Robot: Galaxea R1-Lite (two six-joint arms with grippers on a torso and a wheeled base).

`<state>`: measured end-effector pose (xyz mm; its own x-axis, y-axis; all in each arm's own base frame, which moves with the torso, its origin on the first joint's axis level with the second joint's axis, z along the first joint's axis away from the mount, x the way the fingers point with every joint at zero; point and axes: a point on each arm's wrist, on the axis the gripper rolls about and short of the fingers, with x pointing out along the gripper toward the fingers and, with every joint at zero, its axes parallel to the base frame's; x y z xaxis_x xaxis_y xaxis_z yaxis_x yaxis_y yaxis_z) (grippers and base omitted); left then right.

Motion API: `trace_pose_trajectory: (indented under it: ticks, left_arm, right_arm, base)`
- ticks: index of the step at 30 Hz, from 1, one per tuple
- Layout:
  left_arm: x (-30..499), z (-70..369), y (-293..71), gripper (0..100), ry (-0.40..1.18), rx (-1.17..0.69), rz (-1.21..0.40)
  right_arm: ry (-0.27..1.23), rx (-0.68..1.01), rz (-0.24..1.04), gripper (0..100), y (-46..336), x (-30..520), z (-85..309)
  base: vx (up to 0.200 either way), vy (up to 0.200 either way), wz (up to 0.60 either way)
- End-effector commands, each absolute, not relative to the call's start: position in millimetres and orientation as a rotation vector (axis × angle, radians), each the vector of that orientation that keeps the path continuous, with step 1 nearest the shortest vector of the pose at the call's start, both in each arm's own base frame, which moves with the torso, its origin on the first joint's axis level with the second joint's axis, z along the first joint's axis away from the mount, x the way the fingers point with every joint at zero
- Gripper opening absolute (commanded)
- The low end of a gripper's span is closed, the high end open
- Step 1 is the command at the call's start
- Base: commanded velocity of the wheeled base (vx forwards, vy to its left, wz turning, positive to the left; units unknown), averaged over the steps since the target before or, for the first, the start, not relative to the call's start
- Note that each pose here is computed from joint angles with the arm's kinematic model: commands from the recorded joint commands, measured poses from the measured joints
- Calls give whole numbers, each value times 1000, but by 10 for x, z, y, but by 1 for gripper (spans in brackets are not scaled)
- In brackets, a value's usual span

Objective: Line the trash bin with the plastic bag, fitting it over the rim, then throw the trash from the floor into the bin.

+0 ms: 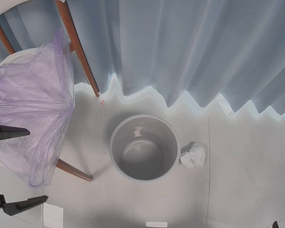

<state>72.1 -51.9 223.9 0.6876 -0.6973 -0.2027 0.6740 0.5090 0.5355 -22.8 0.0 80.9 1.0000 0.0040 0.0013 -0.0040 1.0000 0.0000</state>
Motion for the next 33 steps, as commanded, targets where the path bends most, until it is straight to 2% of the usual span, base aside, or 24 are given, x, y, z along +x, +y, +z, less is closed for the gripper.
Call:
trace_pose_trajectory:
  ticks: [1,4,10,18,25,33]
  left_arm:
    - [751,2273,-870,100,-20,721,-874]
    - [743,2337,-999,100,-10,749,-766]
    - [829,2344,-1187,100,7,777,-405]
    - [831,2172,-1654,100,57,842,-115]
    - [913,2018,-1827,100,127,874,182]
    - [954,1922,-1931,100,158,923,292]
  right_arm:
    - [-2,0,5,100,0,-228,756]
    - [-2,0,6,100,0,-228,756]
    - [-2,0,3,100,0,-228,756]
    - [-2,0,3,100,0,-228,756]
    - [-2,0,5,100,0,-228,756]
    - [-2,0,5,100,0,-228,756]
  base:
    - [0,0,0]
    - [0,0,0]
    - [0,0,0]
    - [0,0,0]
    - [0,0,0]
    - [0,0,0]
